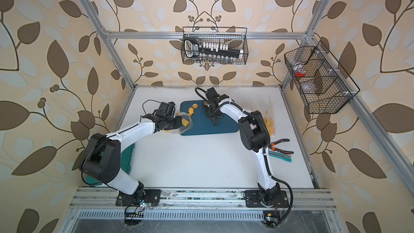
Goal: Put the cookies into a resealable bag to prevent moisture
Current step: Pick up the cookie from the tray.
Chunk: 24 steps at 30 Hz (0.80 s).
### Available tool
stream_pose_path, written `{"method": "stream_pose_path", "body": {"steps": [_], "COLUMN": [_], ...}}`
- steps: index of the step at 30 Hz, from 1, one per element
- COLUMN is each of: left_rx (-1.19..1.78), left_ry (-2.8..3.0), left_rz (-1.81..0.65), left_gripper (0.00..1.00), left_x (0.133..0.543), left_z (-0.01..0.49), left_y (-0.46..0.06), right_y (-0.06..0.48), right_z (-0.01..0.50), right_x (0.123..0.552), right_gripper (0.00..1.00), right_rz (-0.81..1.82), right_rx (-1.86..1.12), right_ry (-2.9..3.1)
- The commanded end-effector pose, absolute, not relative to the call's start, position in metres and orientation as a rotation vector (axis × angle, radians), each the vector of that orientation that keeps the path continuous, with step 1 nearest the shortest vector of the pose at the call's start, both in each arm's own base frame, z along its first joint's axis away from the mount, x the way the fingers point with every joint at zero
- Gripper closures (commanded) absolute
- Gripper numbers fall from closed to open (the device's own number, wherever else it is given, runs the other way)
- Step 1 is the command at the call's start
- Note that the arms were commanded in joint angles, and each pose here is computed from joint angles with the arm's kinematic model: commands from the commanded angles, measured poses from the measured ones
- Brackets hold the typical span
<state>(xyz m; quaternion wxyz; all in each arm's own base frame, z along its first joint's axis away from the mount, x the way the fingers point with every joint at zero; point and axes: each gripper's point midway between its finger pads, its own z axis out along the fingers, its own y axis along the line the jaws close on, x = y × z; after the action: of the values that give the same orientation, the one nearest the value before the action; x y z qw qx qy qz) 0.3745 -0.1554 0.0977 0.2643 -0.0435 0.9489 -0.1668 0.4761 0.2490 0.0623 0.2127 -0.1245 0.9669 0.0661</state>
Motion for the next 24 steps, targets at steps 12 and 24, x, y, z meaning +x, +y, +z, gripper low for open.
{"method": "stream_pose_path", "body": {"steps": [12, 24], "left_rx": [-0.099, -0.097], "left_ry": [2.551, 2.557], "left_rz": [-0.521, -0.56], "left_gripper": [1.0, 1.0], "left_x": [0.38, 0.382], "left_z": [0.105, 0.105], "left_y": [-0.164, -0.17], "right_y": [0.224, 0.276], "right_z": [0.121, 0.138], "right_x": [0.418, 0.334], "right_gripper": [0.65, 0.69], "right_rz": [0.261, 0.355], "right_rx": [-0.337, -0.695], "right_ry": [2.523, 2.396]}}
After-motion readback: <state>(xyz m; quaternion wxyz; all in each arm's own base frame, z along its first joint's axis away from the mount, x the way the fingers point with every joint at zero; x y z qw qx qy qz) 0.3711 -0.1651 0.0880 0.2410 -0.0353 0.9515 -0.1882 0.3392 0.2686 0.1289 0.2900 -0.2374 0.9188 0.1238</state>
